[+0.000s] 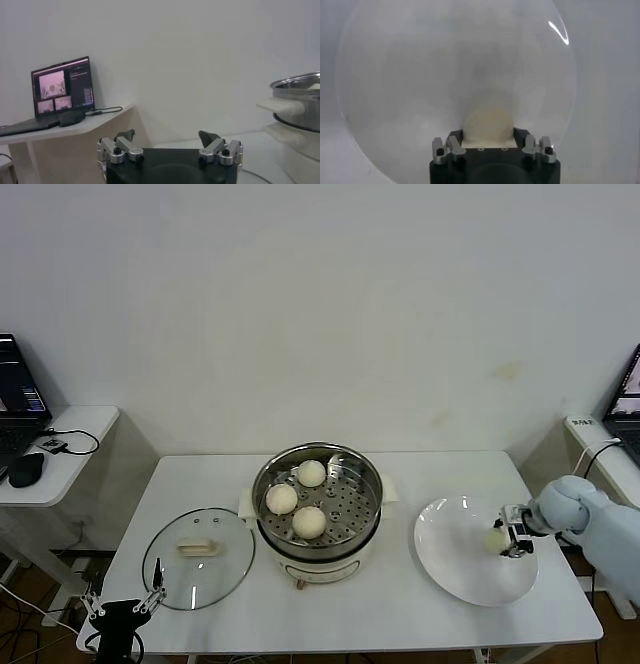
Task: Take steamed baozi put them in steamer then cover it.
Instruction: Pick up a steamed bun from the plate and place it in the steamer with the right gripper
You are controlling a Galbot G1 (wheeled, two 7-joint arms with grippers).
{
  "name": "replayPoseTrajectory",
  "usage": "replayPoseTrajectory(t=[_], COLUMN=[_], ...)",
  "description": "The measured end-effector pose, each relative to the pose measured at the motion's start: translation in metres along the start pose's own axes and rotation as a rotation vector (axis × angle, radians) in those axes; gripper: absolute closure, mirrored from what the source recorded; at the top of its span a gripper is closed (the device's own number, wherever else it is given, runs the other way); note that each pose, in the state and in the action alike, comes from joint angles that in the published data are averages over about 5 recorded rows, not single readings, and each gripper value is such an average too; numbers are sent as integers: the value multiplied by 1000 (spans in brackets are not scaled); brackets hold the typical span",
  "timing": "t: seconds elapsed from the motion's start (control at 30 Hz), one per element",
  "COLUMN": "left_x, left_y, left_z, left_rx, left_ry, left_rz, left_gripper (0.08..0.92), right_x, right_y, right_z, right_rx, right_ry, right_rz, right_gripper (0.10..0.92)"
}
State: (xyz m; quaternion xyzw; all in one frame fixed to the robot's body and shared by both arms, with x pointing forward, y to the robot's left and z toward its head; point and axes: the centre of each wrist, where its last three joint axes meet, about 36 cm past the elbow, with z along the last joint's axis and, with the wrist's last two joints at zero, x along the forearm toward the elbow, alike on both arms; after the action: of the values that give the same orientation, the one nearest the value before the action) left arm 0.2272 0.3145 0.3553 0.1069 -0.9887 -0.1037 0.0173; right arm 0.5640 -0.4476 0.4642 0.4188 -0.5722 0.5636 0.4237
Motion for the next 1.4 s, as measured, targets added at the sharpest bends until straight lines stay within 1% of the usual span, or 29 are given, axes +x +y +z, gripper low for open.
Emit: replayPoseTrajectory(t=[0.2, 0.37, 0.67, 0.87, 1.0, 1.1, 1.23, 1.4], left_x=[-1, -2, -4, -5, -5, -6, -7, -7], left_y=[-1, -3, -4, -6, -6, -5, -6, -5], left_z=[-1, -2, -5, -6, -6, -7, -8, -9], left_rx=[1, 6, 12, 19, 23, 25, 27, 29], left_ry=[-4, -8, -19, -22, -23, -25, -29, -33], left_rz=[4, 8, 10, 6, 1, -3, -7, -12], left_gripper=[177, 177, 177, 177, 177, 177, 177, 177], right_x=[33, 73, 152, 189, 199, 199, 189, 165], right_y=[-12, -29, -64, -84, -90, -90, -88, -85], right_z=[-5, -26, -98, -164, -208, -236, -269, -300], right_rx=[9, 25, 60, 84, 94, 99, 104, 106], right_ry=[-11, -61, -190, -282, -326, -341, -343, -331], right_rz=[16, 53, 131, 151, 139, 122, 99, 68], right_gripper=[403, 396, 389, 386, 386, 386, 386, 386])
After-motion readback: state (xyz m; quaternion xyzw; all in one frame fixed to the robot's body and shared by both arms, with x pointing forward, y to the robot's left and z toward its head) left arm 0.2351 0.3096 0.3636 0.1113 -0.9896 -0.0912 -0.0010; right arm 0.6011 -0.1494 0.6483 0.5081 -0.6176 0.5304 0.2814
